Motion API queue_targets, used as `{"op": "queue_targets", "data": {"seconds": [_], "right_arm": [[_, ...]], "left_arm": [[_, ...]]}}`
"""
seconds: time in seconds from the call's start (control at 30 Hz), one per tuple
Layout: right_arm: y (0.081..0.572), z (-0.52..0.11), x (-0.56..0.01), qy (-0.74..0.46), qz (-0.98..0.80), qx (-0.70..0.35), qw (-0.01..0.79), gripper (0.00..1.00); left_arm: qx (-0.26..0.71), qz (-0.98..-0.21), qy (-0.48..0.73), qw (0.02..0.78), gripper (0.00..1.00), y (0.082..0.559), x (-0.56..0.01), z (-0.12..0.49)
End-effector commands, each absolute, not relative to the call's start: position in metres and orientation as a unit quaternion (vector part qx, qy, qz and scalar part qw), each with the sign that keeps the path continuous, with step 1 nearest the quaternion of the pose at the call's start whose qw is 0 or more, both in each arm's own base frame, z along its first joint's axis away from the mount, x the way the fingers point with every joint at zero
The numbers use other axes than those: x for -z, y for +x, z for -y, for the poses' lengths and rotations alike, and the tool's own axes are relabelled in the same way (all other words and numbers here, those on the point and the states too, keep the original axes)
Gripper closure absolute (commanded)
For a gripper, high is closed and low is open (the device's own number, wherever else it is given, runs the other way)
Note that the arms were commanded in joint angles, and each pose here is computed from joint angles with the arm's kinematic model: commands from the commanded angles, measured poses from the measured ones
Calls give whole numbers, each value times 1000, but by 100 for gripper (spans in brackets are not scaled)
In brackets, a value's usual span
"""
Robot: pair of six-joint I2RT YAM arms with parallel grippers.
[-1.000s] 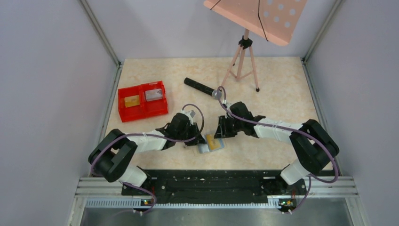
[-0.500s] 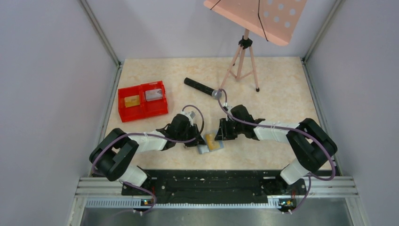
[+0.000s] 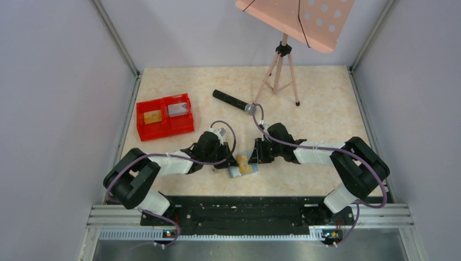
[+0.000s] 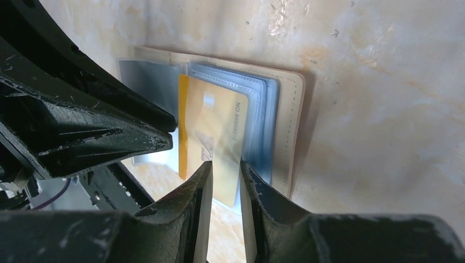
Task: Take the credit cards out of the card holder
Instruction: Remove the credit card from the card holder.
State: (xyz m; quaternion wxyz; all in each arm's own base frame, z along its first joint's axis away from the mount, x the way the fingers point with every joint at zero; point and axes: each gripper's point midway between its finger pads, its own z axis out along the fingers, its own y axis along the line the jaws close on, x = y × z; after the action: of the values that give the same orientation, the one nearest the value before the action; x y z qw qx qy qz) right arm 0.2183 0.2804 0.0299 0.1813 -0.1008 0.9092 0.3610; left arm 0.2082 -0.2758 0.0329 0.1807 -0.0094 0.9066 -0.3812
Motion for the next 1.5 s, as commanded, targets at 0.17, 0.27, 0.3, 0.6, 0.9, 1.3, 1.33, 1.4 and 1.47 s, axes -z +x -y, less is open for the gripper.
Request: {"op": "queue_targets", "data": {"seconds": [0.17, 0.27, 0.3, 0.6, 0.9, 1.3, 1.33, 1.4, 1.47], "right_arm": [[216, -276, -24, -90, -912, -360, 176, 76], [215, -276, -24, -90, -912, -360, 175, 76], [215, -276, -24, -90, -912, -360, 175, 77], [215, -275, -22, -88, -913, -358, 175, 77], [215, -275, -22, -86, -914, -357, 174, 78], [214, -275, -22, -85, -913, -358, 174, 80], [214, -275, -22, -84, -914, -358, 173, 80], [214, -274, -22, -84, -914, -357, 173, 81], [214, -274, -21, -84, -915, -356, 172, 81]], "left_arm": [[405, -892, -4, 203, 74, 214, -41, 283], [409, -890, -6, 200, 74, 213, -40, 284], [411, -889, -6, 199, 74, 213, -40, 285], [433, -882, -12, 187, 74, 211, -43, 293], [396, -901, -23, 177, 76, 210, -31, 286], [424, -887, -18, 181, 75, 209, -39, 296], [431, -884, -18, 180, 75, 209, -41, 298], [443, -879, -19, 178, 75, 208, -44, 301], [447, -876, -19, 179, 76, 208, -47, 302]]}}
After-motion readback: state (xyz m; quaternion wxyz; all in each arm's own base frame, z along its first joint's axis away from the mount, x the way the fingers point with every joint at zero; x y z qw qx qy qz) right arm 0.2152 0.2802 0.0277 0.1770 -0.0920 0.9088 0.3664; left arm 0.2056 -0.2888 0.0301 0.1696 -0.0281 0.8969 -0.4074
